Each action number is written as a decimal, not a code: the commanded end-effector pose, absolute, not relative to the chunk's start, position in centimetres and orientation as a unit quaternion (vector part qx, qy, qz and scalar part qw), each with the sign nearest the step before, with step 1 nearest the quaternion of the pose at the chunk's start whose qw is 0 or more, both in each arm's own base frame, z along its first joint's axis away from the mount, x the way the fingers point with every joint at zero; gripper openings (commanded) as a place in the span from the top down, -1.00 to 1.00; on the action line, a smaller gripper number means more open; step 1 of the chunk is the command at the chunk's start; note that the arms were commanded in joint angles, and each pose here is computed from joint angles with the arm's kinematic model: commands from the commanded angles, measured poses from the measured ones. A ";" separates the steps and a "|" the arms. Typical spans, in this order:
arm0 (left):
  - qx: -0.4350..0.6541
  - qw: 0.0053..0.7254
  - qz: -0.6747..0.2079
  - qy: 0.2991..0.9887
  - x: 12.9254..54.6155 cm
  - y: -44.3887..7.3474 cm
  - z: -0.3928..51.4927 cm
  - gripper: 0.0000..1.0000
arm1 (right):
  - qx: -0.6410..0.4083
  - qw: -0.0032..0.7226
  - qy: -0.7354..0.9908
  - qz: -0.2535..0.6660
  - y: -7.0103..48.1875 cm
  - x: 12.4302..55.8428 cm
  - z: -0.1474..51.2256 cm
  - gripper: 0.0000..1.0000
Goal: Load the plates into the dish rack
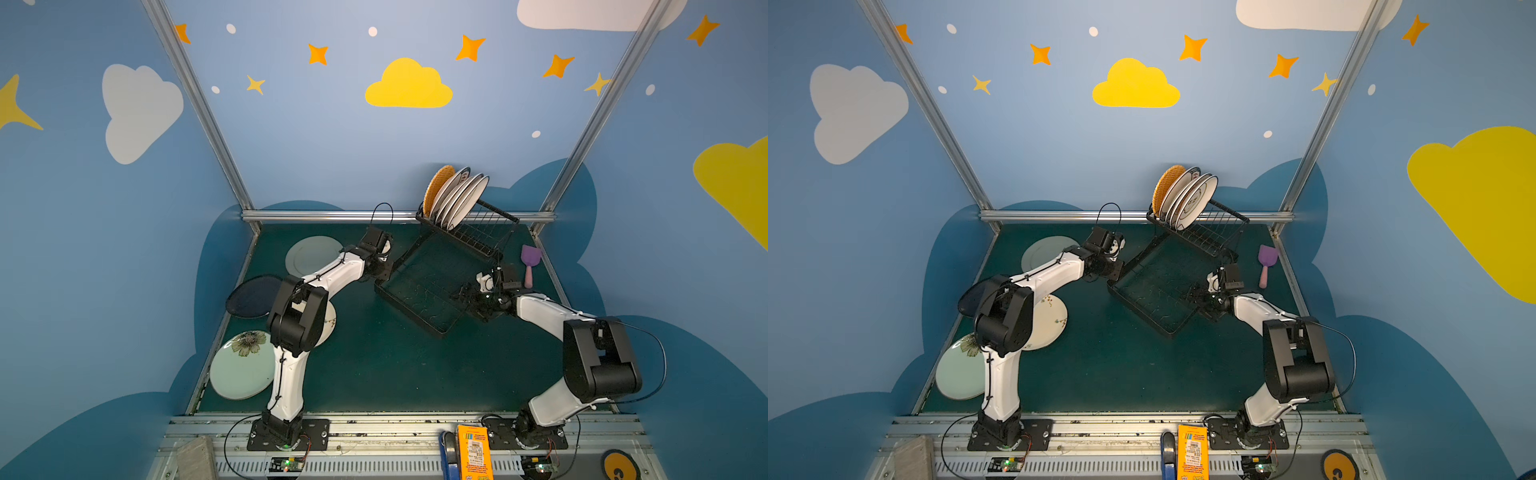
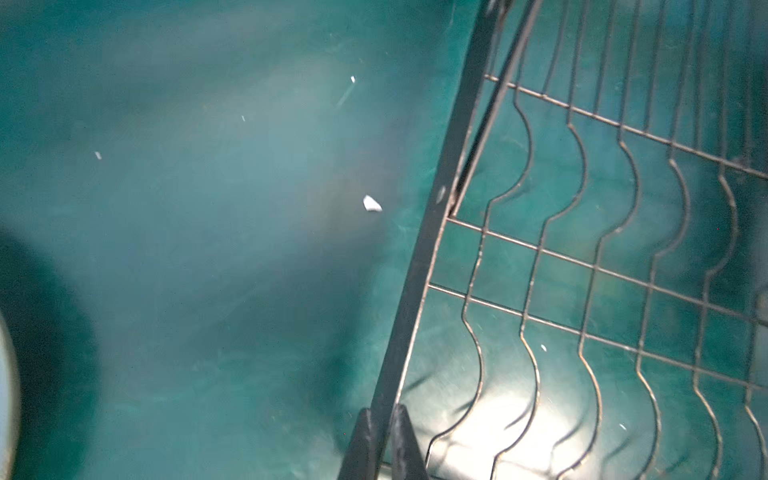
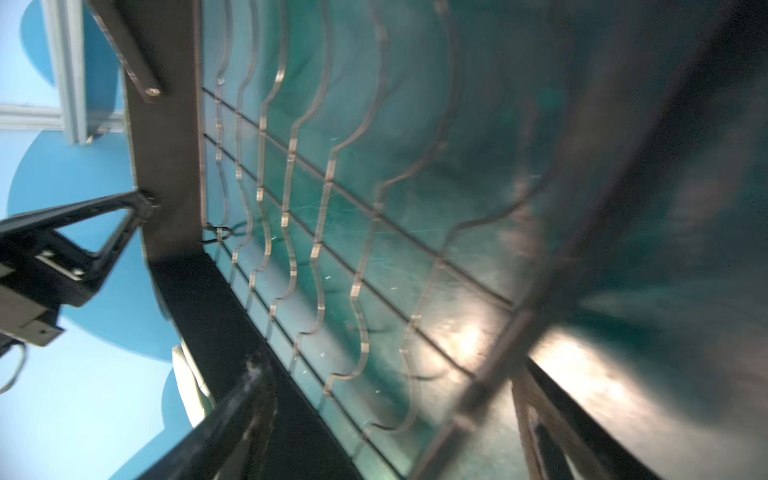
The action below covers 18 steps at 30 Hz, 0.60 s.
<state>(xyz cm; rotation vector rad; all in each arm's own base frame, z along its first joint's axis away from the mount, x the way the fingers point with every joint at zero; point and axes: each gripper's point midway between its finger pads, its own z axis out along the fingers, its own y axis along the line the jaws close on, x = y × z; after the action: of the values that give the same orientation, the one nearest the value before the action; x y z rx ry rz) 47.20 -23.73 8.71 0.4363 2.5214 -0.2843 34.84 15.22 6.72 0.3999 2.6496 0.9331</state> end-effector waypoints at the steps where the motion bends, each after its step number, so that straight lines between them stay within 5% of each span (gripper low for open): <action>1: 0.106 0.213 -0.097 0.966 43.2 -21.9 6.3 0.93 | 0.098 0.162 0.918 0.349 17.0 35.6 7.5 -0.75; 18: -0.056 0.230 -0.065 0.969 36.5 -17.3 6.2 0.92 | 0.032 0.145 0.914 0.378 21.7 37.8 8.1 -0.75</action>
<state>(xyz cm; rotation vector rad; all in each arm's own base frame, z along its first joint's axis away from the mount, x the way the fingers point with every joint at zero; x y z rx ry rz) 39.75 -19.21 8.49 0.0657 2.5612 -0.2671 36.76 18.41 5.91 0.2553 2.7009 0.9344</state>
